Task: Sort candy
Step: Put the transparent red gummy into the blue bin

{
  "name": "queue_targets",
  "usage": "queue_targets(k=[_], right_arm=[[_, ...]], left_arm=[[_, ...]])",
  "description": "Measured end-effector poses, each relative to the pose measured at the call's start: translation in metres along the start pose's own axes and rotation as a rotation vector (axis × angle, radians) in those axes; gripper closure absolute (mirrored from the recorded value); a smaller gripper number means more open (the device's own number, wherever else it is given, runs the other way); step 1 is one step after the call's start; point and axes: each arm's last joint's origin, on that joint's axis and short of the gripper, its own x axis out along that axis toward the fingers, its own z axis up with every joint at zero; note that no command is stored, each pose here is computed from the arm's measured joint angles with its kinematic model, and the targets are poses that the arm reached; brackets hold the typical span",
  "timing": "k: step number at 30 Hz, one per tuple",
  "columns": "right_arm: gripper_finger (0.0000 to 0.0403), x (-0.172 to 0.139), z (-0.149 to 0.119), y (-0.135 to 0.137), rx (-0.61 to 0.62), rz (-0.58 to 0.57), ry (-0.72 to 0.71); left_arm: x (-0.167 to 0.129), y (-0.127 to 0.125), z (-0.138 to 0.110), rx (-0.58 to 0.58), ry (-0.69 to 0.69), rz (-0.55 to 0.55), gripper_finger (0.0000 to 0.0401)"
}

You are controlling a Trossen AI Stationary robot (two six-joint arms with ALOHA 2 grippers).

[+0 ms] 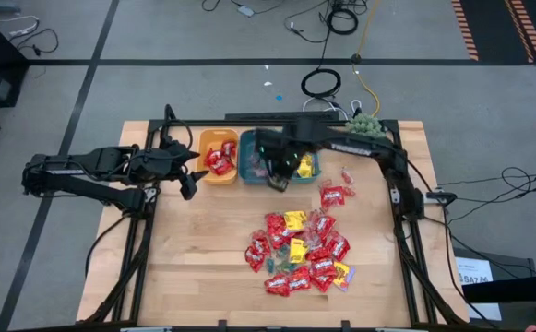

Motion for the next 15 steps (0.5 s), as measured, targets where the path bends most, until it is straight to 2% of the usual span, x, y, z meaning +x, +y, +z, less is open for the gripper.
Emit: queue_targets(k=[4, 9, 11, 15], right_arm=[[0.0334, -0.008, -0.029, 0.028, -0.004, -0.119, -0.031], [0.0334, -0.014, -0.084, 0.052, 0.101, -0.186, -0.126], [0.0334, -0.015, -0.107, 0.058, 0.173, -0.184, -0.186], [0.0334, -0.014, -0.144, 0.064, 0.344, -0.086, -0.266]], left_arm=[[0.000, 0.000, 0.000, 0.000, 0.000, 0.000, 0.0104], [0.000, 0.000, 0.000, 0.000, 0.000, 0.000, 0.0104], [0.000, 0.000, 0.000, 0.000, 0.000, 0.000, 0.0104], [0.000, 0.000, 0.000, 0.000, 0.000, 0.000, 0.0104]])
